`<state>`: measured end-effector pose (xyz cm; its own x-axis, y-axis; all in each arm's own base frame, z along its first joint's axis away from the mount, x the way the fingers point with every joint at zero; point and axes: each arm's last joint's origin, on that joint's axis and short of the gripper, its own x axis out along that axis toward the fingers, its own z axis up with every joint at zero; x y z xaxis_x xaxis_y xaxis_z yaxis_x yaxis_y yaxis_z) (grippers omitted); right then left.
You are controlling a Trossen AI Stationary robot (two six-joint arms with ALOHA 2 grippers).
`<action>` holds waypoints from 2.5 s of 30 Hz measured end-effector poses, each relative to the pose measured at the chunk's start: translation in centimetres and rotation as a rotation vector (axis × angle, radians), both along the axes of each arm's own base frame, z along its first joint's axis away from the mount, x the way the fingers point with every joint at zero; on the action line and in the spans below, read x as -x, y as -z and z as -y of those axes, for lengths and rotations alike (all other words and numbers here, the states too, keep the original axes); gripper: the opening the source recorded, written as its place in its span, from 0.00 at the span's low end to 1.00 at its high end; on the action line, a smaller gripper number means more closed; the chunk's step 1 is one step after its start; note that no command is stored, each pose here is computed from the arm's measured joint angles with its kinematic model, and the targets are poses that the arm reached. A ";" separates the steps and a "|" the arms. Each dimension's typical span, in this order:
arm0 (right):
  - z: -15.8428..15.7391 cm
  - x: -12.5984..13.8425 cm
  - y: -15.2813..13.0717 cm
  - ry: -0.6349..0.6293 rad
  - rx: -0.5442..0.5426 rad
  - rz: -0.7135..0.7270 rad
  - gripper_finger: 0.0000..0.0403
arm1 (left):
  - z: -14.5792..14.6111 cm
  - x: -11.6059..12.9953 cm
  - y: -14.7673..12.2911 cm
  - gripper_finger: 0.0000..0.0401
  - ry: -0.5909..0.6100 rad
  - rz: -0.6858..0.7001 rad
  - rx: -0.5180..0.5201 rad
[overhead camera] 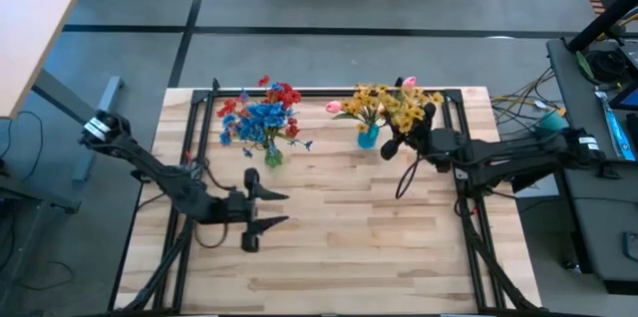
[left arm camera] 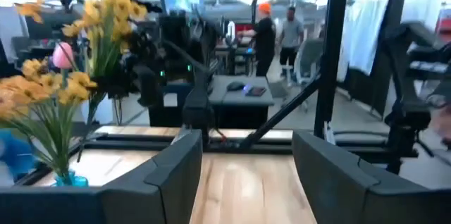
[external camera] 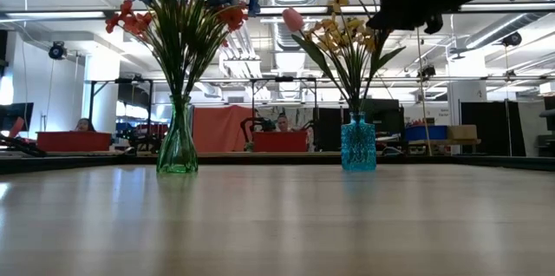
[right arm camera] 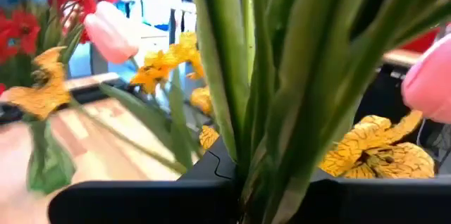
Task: Sort flowers into vase by color
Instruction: Put the yellow flowers into the blue vase
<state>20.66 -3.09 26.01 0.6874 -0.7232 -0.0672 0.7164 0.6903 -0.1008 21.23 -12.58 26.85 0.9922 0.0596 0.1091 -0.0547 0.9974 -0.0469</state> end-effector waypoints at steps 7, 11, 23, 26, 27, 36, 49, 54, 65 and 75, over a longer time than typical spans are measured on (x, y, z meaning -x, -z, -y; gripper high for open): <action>0.5 0.3 0.7 -0.006 0.036 0.048 0.02 | -0.7 2.4 -0.9 0.51 0.024 0.064 0.045; 0.7 0.1 0.9 -0.019 0.030 0.038 0.02 | -1.2 2.9 -1.0 0.51 0.008 0.071 0.055; 0.9 -1.0 2.5 -0.007 0.014 -0.030 0.02 | -2.3 3.7 -0.2 0.51 -0.208 0.038 0.080; 1.0 -1.1 2.5 -0.005 0.012 -0.033 0.02 | -2.3 3.7 -0.1 0.51 -0.208 0.034 0.077; 1.0 -1.1 2.5 -0.005 0.012 -0.033 0.02 | -2.3 3.6 -0.1 0.51 -0.208 0.034 0.077; 1.2 -1.1 2.4 0.005 0.021 -0.035 0.02 | -2.2 3.6 0.0 0.51 -0.209 0.030 0.072; 2.0 -2.9 2.3 0.031 0.010 -0.060 0.02 | -2.2 3.5 0.2 0.51 -0.209 0.020 0.068; 2.1 -3.5 3.0 0.030 0.004 -0.091 0.02 | -2.2 3.5 0.2 0.51 -0.208 0.018 0.071; 2.1 -3.5 3.2 0.031 -0.005 -0.100 0.02 | -2.2 3.5 0.3 0.51 -0.206 0.015 0.081; 2.2 -3.7 2.4 0.042 -0.043 -0.076 0.13 | -2.2 3.5 0.3 0.51 -0.206 0.014 0.081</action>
